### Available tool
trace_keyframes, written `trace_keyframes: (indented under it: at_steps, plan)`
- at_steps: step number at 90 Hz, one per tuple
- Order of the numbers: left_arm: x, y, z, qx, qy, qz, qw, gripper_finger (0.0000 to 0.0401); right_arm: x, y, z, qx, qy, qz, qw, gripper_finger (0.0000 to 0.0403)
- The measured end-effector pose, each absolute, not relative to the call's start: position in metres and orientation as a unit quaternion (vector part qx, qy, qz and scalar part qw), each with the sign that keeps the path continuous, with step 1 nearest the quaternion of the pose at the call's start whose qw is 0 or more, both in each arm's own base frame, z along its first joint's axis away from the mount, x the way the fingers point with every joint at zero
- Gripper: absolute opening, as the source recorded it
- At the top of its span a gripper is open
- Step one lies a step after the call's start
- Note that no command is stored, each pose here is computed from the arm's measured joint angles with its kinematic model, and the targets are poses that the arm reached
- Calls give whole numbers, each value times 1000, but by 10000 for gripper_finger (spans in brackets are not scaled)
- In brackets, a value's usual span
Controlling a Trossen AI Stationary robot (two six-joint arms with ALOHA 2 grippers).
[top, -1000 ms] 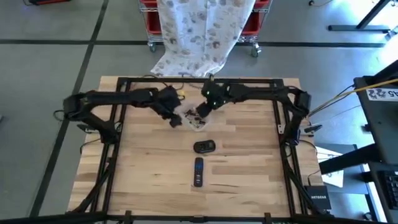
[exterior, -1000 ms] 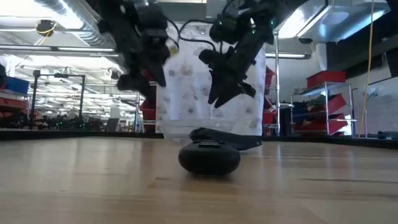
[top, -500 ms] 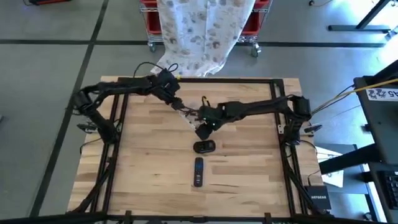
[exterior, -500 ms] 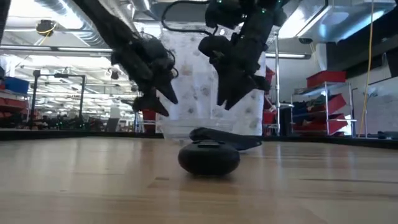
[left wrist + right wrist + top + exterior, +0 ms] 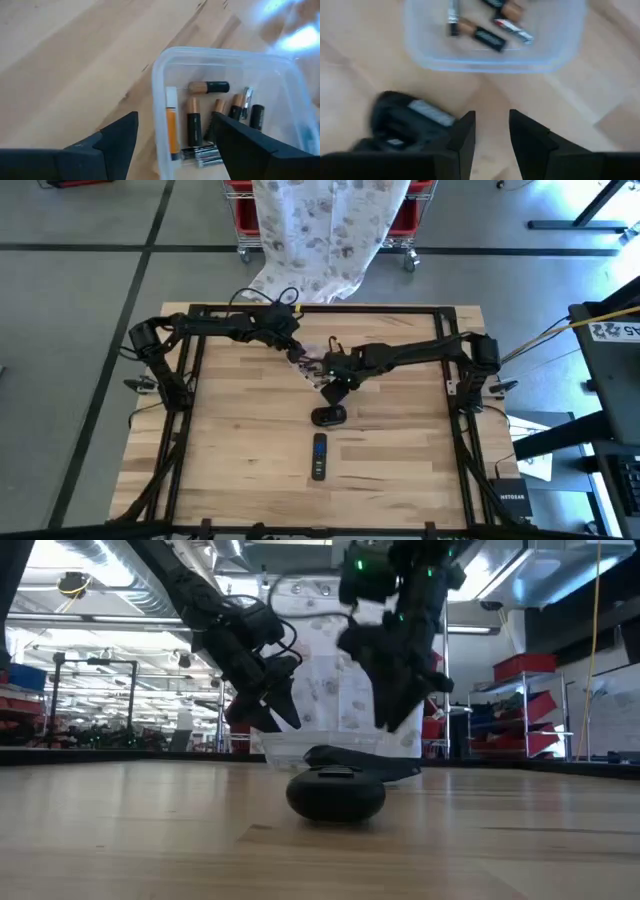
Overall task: Insert battery
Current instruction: Insert the silver battery into the mouse
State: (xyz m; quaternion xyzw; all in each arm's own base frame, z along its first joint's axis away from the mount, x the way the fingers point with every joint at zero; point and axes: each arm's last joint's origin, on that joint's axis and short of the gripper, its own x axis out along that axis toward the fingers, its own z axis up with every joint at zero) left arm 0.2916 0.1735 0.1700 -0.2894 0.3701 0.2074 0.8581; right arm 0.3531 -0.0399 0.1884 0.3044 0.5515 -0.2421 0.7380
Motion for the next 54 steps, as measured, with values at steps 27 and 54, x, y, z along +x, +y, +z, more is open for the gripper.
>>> trace_keyframes:
  at_steps: [27, 54]
  plan:
    - [290, 168, 167, -375, 372, 240, 814, 237, 344, -105, 178, 257, 524, -187, 790, 103]
    - [299, 140, 164, -433, 389, 263, 769, 237, 319, -179, 181, 232, 493, -226, 808, 103]
